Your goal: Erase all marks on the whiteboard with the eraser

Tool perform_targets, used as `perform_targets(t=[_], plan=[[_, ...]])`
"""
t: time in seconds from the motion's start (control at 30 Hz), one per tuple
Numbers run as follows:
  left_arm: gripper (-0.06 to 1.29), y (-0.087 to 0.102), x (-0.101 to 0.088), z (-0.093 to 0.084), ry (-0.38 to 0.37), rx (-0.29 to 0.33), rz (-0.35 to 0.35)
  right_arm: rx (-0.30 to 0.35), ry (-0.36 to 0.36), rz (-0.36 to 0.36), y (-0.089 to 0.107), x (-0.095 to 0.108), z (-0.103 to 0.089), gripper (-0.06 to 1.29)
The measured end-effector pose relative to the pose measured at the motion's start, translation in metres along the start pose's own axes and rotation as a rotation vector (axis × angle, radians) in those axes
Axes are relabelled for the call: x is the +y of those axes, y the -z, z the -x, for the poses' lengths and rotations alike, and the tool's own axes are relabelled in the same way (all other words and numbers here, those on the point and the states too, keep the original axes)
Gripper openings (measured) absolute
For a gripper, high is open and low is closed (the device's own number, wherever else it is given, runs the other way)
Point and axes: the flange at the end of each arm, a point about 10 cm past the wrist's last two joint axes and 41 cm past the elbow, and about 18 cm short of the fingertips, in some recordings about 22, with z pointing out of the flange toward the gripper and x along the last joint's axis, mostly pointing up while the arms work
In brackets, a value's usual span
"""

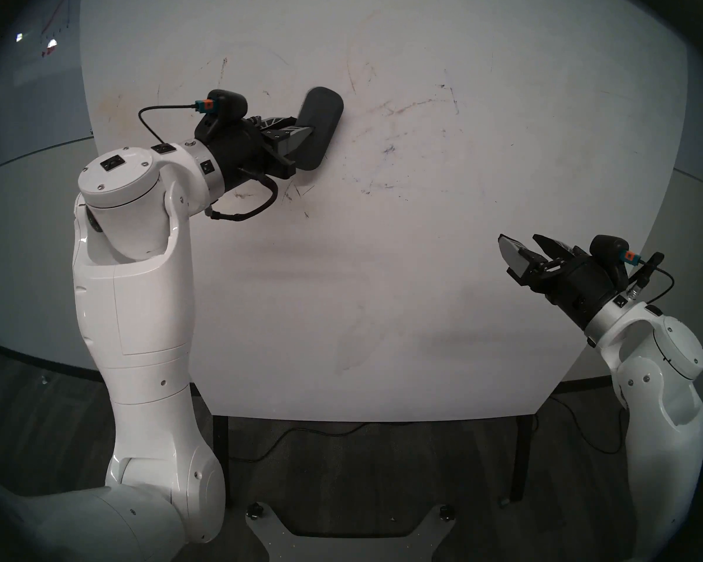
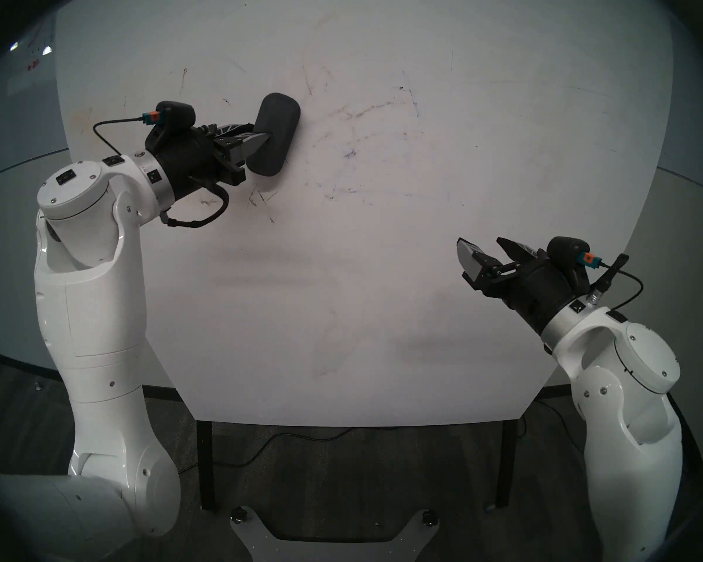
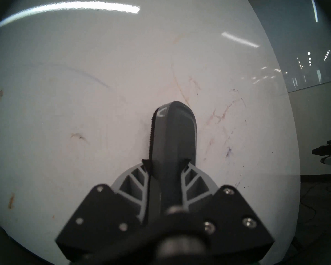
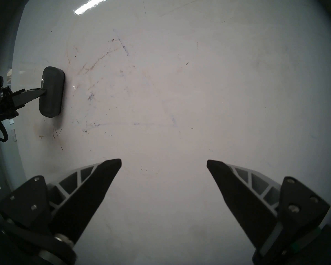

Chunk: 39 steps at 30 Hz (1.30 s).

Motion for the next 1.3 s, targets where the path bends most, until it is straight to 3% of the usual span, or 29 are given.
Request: perform_targets(t=[0.07, 0.37, 0.6, 0.8, 0.83, 0.87, 0.93, 1.1, 1.3], plan=[[0.25, 0.015, -0.006, 0.008, 0.033, -0.003, -0.049, 0.000, 0.000, 0.001, 0.000, 0.000, 0.000, 1.23], [0.22, 0.041, -0.022, 0.026, 0.087, 0.002, -0.150, -0.001, 0.000, 0.002, 0.000, 0.000, 0.000, 1.23], [0.22, 0.049, -0.035, 0.036, 0.101, 0.012, -0.199, -0.001, 0.000, 0.003, 0.000, 0.000, 0.000, 1.23], [0.21, 0.052, -0.053, 0.055, 0.122, -0.026, -0.268, -0.002, 0.000, 0.003, 0.000, 0.000, 0.000, 1.23], [0.15, 0.053, -0.055, 0.057, 0.123, -0.031, -0.274, -0.002, 0.000, 0.003, 0.000, 0.000, 0.000, 1.23], [-0.01, 0.053, -0.056, 0.059, 0.124, -0.036, -0.280, -0.002, 0.000, 0.003, 0.000, 0.000, 0.000, 1.23], [-0.02, 0.053, -0.059, 0.062, 0.124, -0.045, -0.291, -0.002, 0.000, 0.003, 0.000, 0.000, 0.000, 1.23], [-0.02, 0.055, -0.061, 0.061, 0.119, -0.041, -0.298, -0.002, 0.000, 0.003, 0.000, 0.000, 0.000, 1.23], [-0.02, 0.061, -0.050, 0.042, 0.095, 0.013, -0.248, -0.002, 0.000, 0.003, 0.000, 0.000, 0.000, 1.23]])
